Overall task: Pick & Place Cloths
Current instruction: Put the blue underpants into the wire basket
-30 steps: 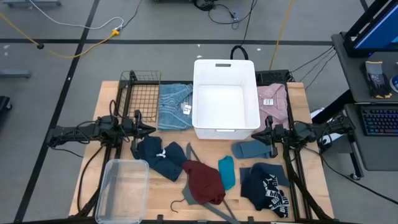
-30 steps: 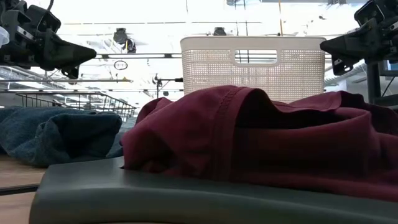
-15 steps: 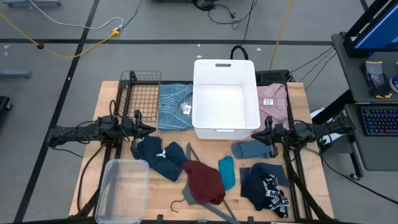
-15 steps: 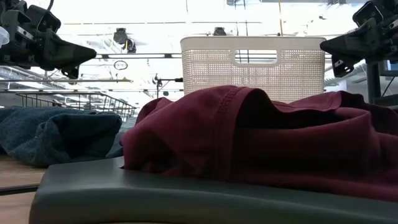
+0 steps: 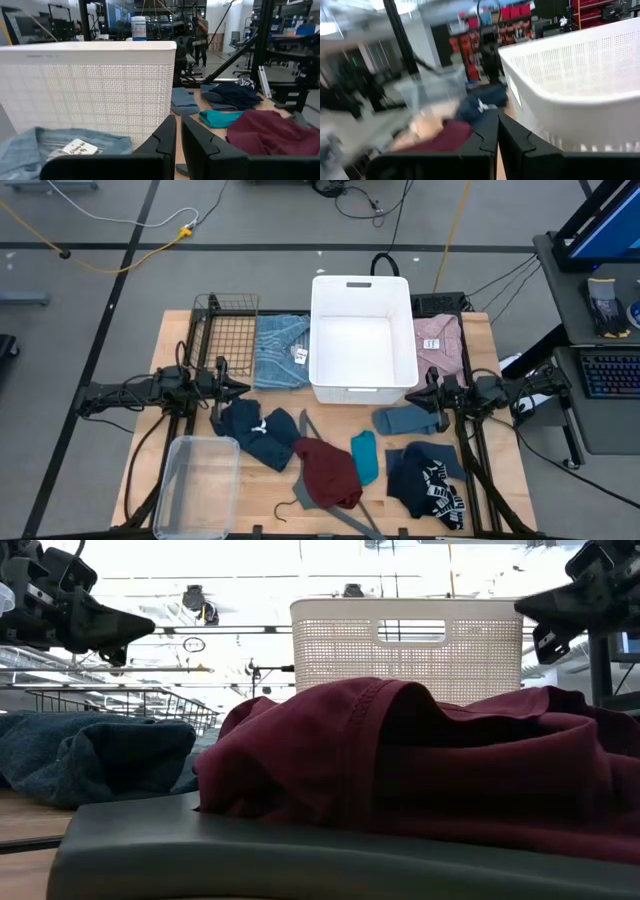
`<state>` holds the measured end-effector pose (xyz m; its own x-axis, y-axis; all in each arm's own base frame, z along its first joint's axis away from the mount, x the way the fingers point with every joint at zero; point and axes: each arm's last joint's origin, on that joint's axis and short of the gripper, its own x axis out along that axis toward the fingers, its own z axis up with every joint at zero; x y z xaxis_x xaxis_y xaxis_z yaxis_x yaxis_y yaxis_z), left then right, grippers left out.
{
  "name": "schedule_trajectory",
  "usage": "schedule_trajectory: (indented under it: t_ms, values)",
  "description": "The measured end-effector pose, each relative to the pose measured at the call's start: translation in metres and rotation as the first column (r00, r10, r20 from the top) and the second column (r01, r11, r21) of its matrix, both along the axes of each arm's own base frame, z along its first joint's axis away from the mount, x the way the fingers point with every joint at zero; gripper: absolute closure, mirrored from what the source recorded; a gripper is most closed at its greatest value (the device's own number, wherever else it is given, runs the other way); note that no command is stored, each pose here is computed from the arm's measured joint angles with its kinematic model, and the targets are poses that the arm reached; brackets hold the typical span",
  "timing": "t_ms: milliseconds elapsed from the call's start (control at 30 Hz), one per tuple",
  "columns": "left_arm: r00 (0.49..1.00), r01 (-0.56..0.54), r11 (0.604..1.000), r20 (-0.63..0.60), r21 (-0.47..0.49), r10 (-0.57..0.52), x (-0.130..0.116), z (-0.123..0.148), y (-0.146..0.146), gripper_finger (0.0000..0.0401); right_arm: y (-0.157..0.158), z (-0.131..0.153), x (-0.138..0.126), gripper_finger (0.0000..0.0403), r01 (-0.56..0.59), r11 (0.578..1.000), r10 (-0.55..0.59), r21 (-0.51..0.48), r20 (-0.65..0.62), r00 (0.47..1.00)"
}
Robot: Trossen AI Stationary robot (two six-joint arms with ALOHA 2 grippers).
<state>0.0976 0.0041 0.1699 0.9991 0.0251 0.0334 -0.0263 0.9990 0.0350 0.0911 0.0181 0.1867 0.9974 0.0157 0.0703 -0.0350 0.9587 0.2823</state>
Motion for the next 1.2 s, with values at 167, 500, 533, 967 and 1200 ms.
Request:
schedule_trajectory:
  t_ms: [167, 500, 533, 967, 1200]
  values:
    - [1.0, -0.003, 0.997, -0.002, 0.078, 0.003, 0.0, 0.0, 0.0, 0.037, 0.0, 0.011, -0.001, 0.0399, -0.017, 0.993, 0.004, 0.117, 0.108, 0.994]
    - [1.0, -0.003, 0.996, -0.002, 0.086, 0.003, 0.0, 0.0, 0.0, 0.037, -0.001, 0.025, -0.005, 0.0399, -0.006, 0.998, -0.011, 0.066, 0.256, 0.967]
    - [1.0, -0.003, 0.996, -0.002, 0.086, 0.003, 0.0, 0.0, 0.0, 0.037, -0.002, 0.026, -0.005, 0.0399, -0.001, 0.999, -0.013, 0.051, 0.264, 0.964]
    - [1.0, -0.006, 0.998, 0.004, 0.068, 0.006, 0.0, 0.001, 0.0, 0.037, -0.002, 0.03, -0.007, 0.0399, 0.005, 0.999, -0.019, 0.046, 0.307, 0.951]
    - [0.99, -0.015, 0.997, 0.139, 0.07, 0.006, -0.001, 0.014, 0.0, 0.037, -0.002, 0.033, -0.008, 0.0399, 0.003, 0.998, -0.021, 0.055, 0.338, 0.941]
